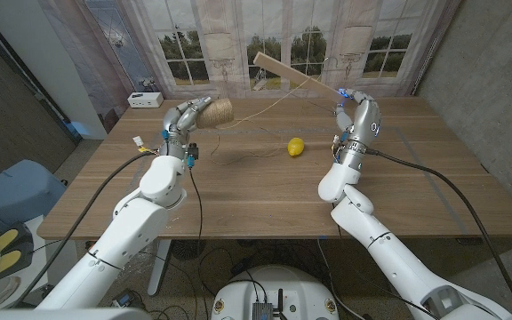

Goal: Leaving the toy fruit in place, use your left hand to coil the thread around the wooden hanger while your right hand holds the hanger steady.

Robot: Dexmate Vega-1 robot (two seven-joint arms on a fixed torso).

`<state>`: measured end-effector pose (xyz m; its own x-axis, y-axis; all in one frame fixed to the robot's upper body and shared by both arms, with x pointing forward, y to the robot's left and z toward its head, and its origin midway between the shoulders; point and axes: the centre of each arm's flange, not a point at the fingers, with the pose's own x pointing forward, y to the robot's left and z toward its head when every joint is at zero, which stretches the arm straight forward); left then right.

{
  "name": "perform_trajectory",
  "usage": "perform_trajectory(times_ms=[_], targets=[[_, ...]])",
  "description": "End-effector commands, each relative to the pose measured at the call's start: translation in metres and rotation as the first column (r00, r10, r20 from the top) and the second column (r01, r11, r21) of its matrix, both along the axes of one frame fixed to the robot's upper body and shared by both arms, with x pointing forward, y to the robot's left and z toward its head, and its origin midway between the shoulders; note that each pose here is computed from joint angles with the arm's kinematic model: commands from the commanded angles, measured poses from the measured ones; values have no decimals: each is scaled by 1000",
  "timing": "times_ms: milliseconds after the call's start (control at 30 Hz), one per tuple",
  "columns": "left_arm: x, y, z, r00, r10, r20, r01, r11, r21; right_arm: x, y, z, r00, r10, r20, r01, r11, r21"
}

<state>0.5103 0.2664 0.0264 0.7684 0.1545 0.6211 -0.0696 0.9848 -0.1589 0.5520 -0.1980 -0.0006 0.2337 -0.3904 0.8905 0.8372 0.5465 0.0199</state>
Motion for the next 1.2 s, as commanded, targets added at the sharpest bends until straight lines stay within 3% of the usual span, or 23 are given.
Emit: perform_trajectory(times_ms=[33, 300, 700, 933, 1200], targets=[[17, 26, 33, 999, 40, -29, -40, 999, 28, -23, 20, -3, 997, 22, 79, -10, 990, -143], [28, 29, 64, 999, 24, -31, -22, 997, 78, -26, 35, -6, 997, 23, 76, -4, 971, -238], [40, 16, 105, 1000, 6, -11, -4, 985, 173, -25, 58, -16, 998, 41, 39, -23, 926, -377], [40, 6, 127, 1000, -15, 20, 11, 978, 209, -17, 70, -22, 1000, 21, 1, -18, 889, -457], [32, -4, 148, 997, -42, 64, 25, 968, 252, 0, 76, -31, 997, -48, -64, 8, 857, -515]])
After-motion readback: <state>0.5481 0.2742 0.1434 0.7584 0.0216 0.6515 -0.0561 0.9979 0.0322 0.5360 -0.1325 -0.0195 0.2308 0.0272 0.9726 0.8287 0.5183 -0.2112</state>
